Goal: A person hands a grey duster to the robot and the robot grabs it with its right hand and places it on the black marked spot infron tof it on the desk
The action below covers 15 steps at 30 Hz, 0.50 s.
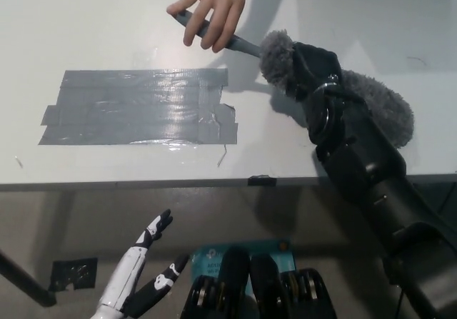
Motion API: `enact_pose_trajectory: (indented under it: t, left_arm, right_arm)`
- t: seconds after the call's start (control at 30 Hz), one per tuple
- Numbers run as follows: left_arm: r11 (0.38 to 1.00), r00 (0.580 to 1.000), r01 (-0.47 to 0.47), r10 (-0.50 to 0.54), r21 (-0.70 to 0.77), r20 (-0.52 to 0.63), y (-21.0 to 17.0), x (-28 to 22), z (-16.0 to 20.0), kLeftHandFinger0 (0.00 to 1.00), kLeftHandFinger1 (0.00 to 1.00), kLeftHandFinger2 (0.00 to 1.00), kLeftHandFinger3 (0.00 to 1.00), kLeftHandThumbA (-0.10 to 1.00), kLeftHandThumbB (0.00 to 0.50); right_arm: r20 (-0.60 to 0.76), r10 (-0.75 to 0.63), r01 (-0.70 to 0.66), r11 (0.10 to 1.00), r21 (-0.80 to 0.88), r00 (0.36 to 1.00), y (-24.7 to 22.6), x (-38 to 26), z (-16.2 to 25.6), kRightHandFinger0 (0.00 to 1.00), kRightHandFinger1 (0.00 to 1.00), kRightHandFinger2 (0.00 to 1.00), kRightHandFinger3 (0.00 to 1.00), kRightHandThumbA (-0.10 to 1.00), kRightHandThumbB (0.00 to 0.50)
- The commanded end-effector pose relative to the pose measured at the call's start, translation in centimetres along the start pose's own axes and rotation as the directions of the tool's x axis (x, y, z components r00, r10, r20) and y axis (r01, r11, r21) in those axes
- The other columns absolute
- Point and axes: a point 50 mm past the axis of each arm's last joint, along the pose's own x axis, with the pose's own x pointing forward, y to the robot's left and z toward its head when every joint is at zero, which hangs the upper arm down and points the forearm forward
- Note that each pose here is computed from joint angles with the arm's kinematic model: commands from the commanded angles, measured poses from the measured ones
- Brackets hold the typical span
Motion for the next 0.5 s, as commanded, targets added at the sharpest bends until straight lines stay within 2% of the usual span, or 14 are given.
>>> enact_pose_trajectory:
  t: [0.0, 0.03, 0.07, 0.17, 0.2, 0.27, 0.3, 0.37, 0.47]
  left_arm:
    - [0.999, 0.999, 0.005, -0.008, 0.044, 0.050, 0.9, 0.6, 1.1, 1.00, 1.00, 1.00, 1.00, 0.83, 0.200]
    - [0.999, 0.999, 0.005, -0.007, 0.043, 0.049, 0.9, 0.6, 1.2, 1.00, 1.00, 1.00, 1.00, 0.83, 0.199]
    - [0.999, 0.999, 0.005, -0.007, 0.039, 0.050, 0.9, 0.7, 1.1, 1.00, 1.00, 1.00, 1.00, 0.81, 0.193]
    - [0.999, 0.999, 0.008, -0.010, 0.040, 0.051, 0.9, 0.8, 1.1, 1.00, 1.00, 1.00, 1.00, 0.80, 0.183]
    - [0.999, 0.998, 0.009, -0.012, 0.046, 0.054, 0.9, 0.9, 1.1, 1.00, 1.00, 1.00, 1.00, 0.81, 0.179]
    - [0.999, 0.998, 0.010, -0.013, 0.052, 0.055, 0.9, 0.9, 1.1, 1.00, 1.00, 1.00, 1.00, 0.82, 0.184]
    - [0.999, 0.998, 0.011, -0.014, 0.051, 0.056, 0.9, 0.9, 1.1, 1.00, 1.00, 1.00, 1.00, 0.81, 0.170]
    - [0.999, 0.998, 0.013, -0.016, 0.050, 0.057, 1.0, 1.0, 1.2, 1.00, 1.00, 1.00, 1.00, 0.81, 0.174]
    - [0.998, 0.998, 0.016, -0.020, 0.055, 0.064, 1.1, 1.2, 1.1, 1.00, 1.00, 1.00, 1.00, 0.82, 0.174]
  right_arm:
    - [0.259, -0.464, 0.452, 0.886, 0.108, 0.847, -6.9, -0.6, 3.1, 0.00, 0.46, 0.83, 1.00, -0.10, 0.062]
    - [0.265, -0.471, 0.458, 0.882, 0.112, 0.841, -7.3, -0.7, 3.3, 0.00, 0.47, 0.84, 1.00, -0.10, 0.049]
    - [0.276, -0.481, 0.470, 0.876, 0.110, 0.832, -7.9, -0.9, 3.6, 0.00, 0.47, 0.86, 1.00, -0.10, 0.057]
    - [0.349, -0.556, 0.543, 0.827, 0.142, 0.755, -10.6, -1.6, 4.6, 0.00, 0.49, 0.84, 1.00, -0.10, 0.116]
    - [0.363, -0.566, 0.554, 0.819, 0.147, 0.740, -11.3, -1.9, 4.8, 0.00, 0.48, 0.82, 1.00, -0.10, 0.113]
    - [0.387, -0.574, 0.568, 0.811, 0.141, 0.722, -12.7, -2.4, 5.2, 0.00, 0.47, 0.81, 1.00, -0.10, 0.126]
    - [0.408, -0.575, 0.587, 0.802, 0.109, 0.709, -14.1, -2.9, 5.5, 0.00, 0.47, 0.80, 1.00, -0.10, 0.143]
    - [0.420, -0.576, 0.589, 0.800, 0.114, 0.701, -15.1, -3.5, 5.3, 0.00, 0.46, 0.81, 0.99, -0.10, 0.143]
    - [0.437, -0.567, 0.600, 0.796, 0.074, 0.698, -15.7, -4.2, 4.4, 0.00, 0.48, 0.85, 0.98, -0.10, 0.198]
